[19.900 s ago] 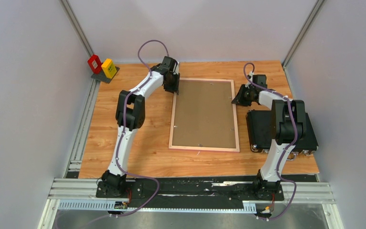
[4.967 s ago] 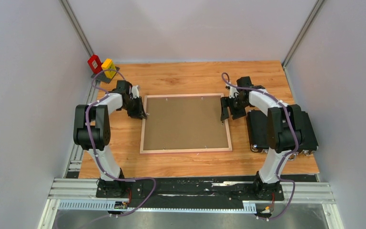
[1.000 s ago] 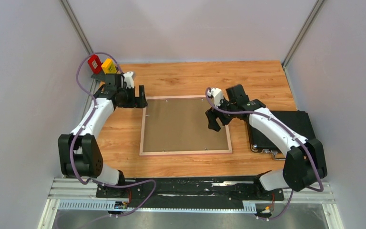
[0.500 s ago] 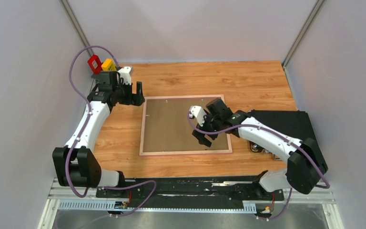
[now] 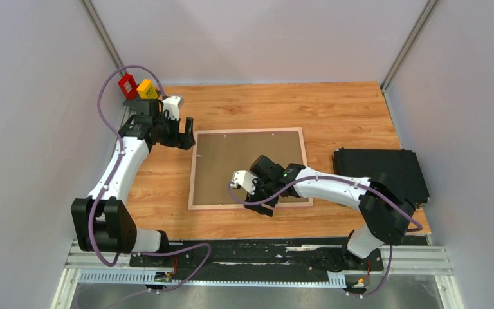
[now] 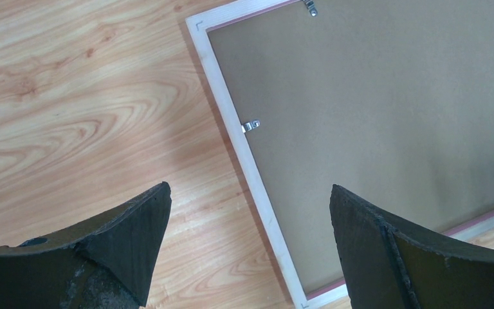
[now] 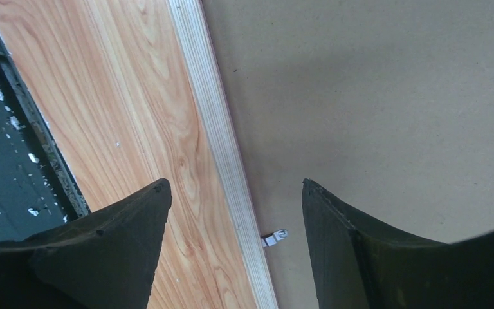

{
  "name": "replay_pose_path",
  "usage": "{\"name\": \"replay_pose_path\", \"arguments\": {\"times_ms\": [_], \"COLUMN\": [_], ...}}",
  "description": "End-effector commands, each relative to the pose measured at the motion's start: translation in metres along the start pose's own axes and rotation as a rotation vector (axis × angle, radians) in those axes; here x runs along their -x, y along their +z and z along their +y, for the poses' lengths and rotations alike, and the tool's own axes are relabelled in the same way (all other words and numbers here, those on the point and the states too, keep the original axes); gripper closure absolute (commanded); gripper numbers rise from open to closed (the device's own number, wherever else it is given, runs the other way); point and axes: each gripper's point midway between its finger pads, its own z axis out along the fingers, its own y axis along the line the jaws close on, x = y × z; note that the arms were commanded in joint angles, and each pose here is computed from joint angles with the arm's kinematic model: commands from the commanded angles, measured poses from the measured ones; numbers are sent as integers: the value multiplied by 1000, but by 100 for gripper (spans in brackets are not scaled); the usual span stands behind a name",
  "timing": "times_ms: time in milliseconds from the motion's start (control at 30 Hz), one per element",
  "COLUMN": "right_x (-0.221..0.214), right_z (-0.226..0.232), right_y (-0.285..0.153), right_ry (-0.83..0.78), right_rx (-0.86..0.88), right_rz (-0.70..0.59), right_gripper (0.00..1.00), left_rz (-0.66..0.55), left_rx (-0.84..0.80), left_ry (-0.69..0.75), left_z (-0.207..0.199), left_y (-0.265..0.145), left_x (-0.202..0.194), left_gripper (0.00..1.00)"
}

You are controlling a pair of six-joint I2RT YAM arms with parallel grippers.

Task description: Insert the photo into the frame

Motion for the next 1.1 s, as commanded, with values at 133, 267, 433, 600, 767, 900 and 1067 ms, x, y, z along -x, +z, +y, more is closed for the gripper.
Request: {"name": "replay_pose_path", "arguments": {"times_ms": [133,267,433,600,767,900,1067], "right_x": [15,13,11,8,8,8,6], "right_z": [-16,-18,-21,-20,-14,-8,-1], "right_y": [5,9,15,18,17,16,19], "right_ry": [-14,-14,-22,-26,-27,-28,-40], "right_rx": [-108,-124,-147,-151,-135,-120,-105], "right_rz": [-9,9,39,53,46,40,50], "right_gripper": [29,30,32,41,50,54,59], "left_rz": [-14,-12,-12,2,13,16,23], "left_rx": [2,5,5,16,39,42,53], "left_ry": [32,36,50,56,54,51,53], "left_z": [-2,-1,-1,2,8,9,11], "left_y": [-8,-8,-9,-6,-2,1,2], "left_x": [0,0,0,-3,-5,-7,-9], "left_gripper": [0,0,0,0,0,0,0]}}
